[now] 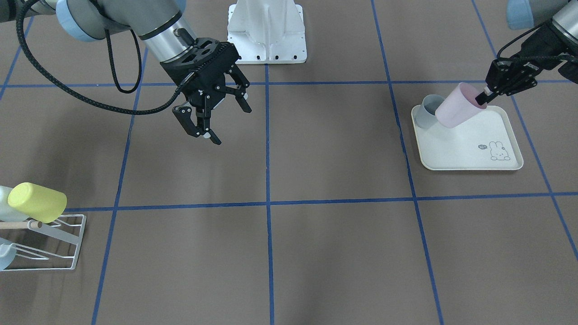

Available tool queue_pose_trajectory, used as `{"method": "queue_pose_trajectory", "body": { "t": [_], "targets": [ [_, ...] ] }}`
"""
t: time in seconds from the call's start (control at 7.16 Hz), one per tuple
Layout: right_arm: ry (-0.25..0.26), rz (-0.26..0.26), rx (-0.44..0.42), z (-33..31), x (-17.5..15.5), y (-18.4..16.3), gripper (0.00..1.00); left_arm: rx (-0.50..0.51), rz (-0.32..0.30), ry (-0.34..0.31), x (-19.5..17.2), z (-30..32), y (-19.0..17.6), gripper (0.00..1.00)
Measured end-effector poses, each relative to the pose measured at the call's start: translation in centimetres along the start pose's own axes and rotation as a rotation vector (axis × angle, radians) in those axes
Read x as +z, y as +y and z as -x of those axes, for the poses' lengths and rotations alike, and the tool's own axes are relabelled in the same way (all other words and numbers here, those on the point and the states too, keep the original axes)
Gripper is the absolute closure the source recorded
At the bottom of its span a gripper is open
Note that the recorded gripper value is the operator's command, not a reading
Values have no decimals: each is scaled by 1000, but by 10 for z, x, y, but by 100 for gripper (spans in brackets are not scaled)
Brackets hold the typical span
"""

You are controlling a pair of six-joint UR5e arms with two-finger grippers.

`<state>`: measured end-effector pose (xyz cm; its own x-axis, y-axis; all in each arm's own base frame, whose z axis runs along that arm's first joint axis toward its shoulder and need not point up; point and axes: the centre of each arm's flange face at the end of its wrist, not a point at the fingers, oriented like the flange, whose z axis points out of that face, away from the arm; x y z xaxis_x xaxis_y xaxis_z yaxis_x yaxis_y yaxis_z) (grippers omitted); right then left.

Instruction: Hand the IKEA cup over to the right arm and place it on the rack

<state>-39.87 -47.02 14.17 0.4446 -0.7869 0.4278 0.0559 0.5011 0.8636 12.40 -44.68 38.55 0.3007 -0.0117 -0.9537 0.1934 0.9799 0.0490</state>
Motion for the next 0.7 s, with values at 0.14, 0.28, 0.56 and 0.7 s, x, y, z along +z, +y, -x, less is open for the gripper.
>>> {"method": "queue_pose_trajectory", "body": {
  "t": [0.14,0.28,0.56,0.7],
  "targets": [
    [-31,-64,-39,0,0,11,1,-50,3,45,-3,-29,-9,100],
    [-57,-129,-88,-2,-3,24,1,-95,7,86,-6,-56,-15,100],
    [-104,-243,-158,-1,-5,37,1,-156,18,185,-15,-93,-13,100],
    [-128,-295,-182,3,-7,39,1,-199,24,242,-20,-114,-11,100]
  ]
}}
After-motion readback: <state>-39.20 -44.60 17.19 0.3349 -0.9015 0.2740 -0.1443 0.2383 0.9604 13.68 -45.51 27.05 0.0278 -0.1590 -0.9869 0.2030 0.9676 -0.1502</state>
